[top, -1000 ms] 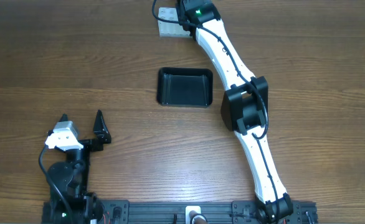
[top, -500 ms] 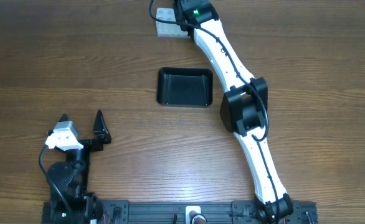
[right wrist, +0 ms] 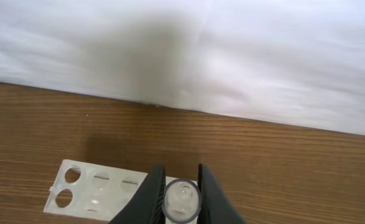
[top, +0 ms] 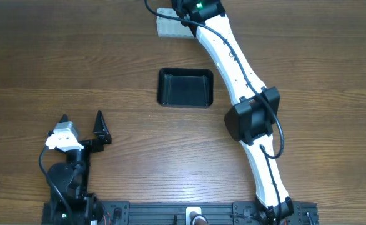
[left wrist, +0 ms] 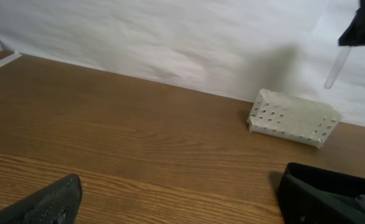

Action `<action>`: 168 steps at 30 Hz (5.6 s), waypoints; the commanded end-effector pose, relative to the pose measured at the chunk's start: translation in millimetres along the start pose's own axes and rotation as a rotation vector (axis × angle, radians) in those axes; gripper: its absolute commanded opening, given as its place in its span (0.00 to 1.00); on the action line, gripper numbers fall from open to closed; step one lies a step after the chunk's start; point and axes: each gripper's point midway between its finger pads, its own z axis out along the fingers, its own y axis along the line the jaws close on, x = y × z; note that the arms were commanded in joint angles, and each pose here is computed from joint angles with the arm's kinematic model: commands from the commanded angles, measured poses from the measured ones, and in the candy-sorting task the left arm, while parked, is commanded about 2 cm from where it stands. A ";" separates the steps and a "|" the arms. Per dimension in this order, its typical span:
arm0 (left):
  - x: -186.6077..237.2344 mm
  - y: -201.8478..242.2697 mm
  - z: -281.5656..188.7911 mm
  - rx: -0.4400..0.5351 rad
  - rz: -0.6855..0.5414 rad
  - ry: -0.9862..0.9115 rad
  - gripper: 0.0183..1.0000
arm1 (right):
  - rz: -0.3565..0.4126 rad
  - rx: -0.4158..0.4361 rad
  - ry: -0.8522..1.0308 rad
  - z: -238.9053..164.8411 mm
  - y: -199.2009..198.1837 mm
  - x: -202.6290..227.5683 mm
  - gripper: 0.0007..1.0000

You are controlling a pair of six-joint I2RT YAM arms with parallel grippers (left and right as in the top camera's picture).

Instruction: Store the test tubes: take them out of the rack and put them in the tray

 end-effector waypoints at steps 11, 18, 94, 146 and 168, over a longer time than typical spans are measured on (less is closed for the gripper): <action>2.0 -0.8 0.0 0.009 0.015 0.004 1.00 | 0.173 -0.087 0.345 -74.4 9.4 59.9 0.11; 2.0 -0.8 0.0 0.009 0.015 0.004 1.00 | 0.157 -0.137 0.573 -91.9 22.2 110.8 0.09; 2.0 -0.8 0.0 0.009 0.015 0.004 1.00 | 0.136 -0.073 1.084 -21.5 30.9 276.6 0.12; 1.8 -0.9 -0.1 0.009 0.015 0.004 1.00 | 0.042 -0.252 0.706 -261.2 -83.9 129.8 0.99; 2.0 -0.8 0.0 0.009 0.015 0.004 1.00 | 0.038 0.114 -0.191 -296.9 -227.6 199.8 0.99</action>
